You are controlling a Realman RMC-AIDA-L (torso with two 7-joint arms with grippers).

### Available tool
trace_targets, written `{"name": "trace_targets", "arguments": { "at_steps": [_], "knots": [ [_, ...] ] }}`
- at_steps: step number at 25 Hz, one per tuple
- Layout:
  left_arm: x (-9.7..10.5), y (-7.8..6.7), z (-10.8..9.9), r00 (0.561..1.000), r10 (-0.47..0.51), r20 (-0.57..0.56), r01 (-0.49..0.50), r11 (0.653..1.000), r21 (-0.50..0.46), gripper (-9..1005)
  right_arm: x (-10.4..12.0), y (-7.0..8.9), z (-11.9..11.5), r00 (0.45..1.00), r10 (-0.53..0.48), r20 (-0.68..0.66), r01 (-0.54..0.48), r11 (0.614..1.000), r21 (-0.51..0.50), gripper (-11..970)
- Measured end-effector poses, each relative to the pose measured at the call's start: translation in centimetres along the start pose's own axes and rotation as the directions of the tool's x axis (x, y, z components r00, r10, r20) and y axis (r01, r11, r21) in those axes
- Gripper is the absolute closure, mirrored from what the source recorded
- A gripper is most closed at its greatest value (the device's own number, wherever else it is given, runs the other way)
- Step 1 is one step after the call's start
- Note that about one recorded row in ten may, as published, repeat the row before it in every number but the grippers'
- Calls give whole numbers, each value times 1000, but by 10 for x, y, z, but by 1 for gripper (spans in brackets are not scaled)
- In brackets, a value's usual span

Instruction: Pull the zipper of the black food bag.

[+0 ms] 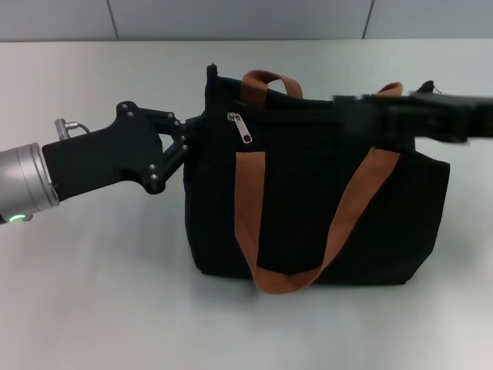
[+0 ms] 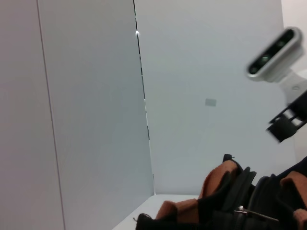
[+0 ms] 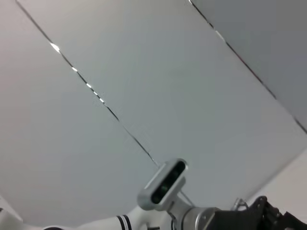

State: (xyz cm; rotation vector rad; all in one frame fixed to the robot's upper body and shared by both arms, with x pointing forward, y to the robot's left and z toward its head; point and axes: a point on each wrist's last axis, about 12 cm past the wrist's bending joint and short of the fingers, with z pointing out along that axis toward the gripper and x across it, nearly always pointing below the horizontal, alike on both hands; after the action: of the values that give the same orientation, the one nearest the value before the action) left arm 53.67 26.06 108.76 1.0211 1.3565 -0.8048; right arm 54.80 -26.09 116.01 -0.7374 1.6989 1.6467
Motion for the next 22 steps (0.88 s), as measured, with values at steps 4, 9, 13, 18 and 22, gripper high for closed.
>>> {"name": "trace_targets", "arguments": {
  "at_steps": [4, 9, 13, 18, 22],
  "knots": [
    [1, -1, -1, 1000, -4, 3, 4, 1000, 1, 973, -20, -4, 18, 994, 60, -88, -58, 998, 30, 288],
    [1, -2, -1, 1000, -7, 3, 7, 1000, 0, 973, -40, -11, 39, 974, 133, -181, -118, 989, 92, 294],
    [1, -2, -1, 1000, -12, 3, 12, 1000, -1, 973, -51, -17, 53, 951, 192, -243, -154, 974, 166, 471],
    [1, -2, -2, 1000, -10, 8, 10, 1000, -7, 973, -58, -21, 62, 934, 228, -276, -169, 961, 220, 482],
    [1, -2, -2, 1000, -10, 10, 10, 1000, -8, 973, -61, -21, 67, 923, 241, -299, -175, 957, 233, 491]
  ]
}}
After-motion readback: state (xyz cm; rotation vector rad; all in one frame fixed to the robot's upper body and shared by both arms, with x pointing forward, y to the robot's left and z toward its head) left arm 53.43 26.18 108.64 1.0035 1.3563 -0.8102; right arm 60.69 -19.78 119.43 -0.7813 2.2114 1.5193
